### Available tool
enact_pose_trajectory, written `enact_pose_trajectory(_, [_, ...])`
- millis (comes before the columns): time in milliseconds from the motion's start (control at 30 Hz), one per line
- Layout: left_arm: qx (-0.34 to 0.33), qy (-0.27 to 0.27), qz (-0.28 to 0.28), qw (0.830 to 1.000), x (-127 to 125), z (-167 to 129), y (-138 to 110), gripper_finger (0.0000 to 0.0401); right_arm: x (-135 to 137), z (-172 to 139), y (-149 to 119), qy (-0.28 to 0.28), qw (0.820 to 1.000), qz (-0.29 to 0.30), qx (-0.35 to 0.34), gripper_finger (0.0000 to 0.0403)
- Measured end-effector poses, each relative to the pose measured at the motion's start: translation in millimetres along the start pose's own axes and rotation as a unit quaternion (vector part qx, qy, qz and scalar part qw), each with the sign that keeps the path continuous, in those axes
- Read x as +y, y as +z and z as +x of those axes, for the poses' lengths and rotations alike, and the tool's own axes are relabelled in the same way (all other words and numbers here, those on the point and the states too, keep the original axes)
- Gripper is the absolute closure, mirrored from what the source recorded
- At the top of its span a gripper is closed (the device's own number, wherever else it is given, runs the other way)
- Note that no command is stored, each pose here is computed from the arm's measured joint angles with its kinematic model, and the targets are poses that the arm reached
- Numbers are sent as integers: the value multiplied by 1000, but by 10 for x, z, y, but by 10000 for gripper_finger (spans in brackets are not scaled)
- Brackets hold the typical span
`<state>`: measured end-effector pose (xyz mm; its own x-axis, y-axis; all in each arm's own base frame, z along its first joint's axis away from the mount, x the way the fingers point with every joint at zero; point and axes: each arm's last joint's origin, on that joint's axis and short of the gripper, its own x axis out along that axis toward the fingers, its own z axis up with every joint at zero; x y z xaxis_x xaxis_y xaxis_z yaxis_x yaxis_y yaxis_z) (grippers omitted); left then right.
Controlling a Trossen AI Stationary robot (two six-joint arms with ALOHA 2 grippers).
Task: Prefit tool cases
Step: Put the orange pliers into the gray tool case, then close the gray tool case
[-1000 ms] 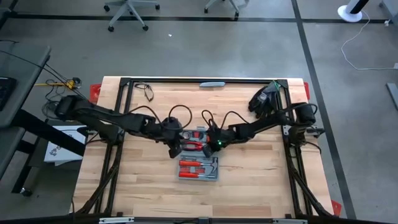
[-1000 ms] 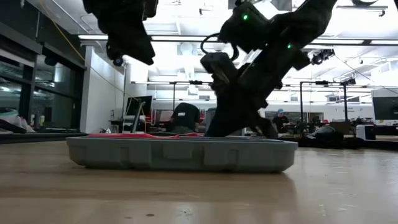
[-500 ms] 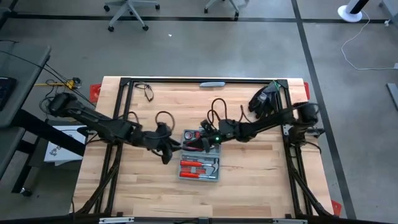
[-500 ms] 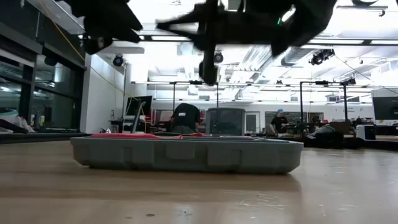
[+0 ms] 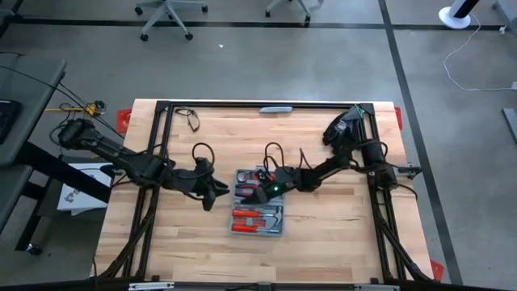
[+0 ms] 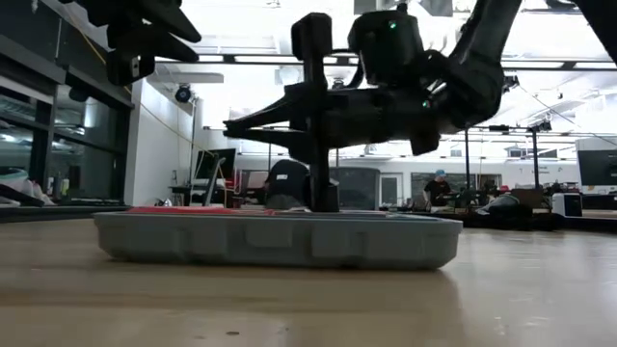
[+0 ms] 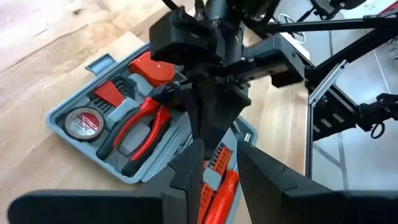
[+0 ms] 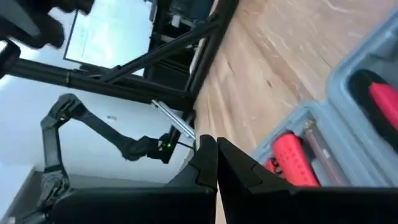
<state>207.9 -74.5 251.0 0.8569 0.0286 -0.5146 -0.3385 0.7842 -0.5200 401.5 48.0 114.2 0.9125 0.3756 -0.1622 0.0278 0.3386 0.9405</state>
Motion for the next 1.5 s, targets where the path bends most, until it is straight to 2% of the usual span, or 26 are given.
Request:
enact_pose_trajectory(133, [-3,2,4,1000,-1,-1,-1,314,386,-100,118,37,998,-41,-31,403])
enact_pose_trajectory(200, [-3,2,9,1000,-1,-1,-1,314,507,-140,160,38,997,-61,-43,403])
enact_pose_trajectory(367, [-4,3,10,1000,0,-1,-1,314,406,-155,169,-16,996,-73,-43,403])
enact_pose_trajectory(467, [-4,5,11,1000,2,-1,-2,314,92,-76,91,-71,996,-52,-28,403])
enact_pose_trajectory(533, [-4,6,16,1000,3,0,-3,314,-91,-37,60,-79,997,-16,-1,403])
enact_pose_trajectory(600, [-4,8,19,1000,9,2,-2,314,-133,-31,61,-68,998,-1,7,403])
enact_pose_trajectory(767, [-4,18,18,1000,27,4,-3,314,32,-87,110,-60,998,-26,-8,403])
enact_pose_trajectory(933, [-9,25,28,999,33,4,-2,314,337,-165,219,-30,997,-65,-42,403])
enact_pose_trajectory(1167, [-2,49,34,998,95,16,5,314,528,-239,261,-16,995,-89,-50,403])
enact_pose_trajectory(1367, [12,54,51,997,204,77,105,314,682,-397,305,-66,990,-119,-30,403])
enact_pose_trajectory(1500, [43,48,66,996,341,194,208,314,749,-607,344,-154,979,-135,-14,403])
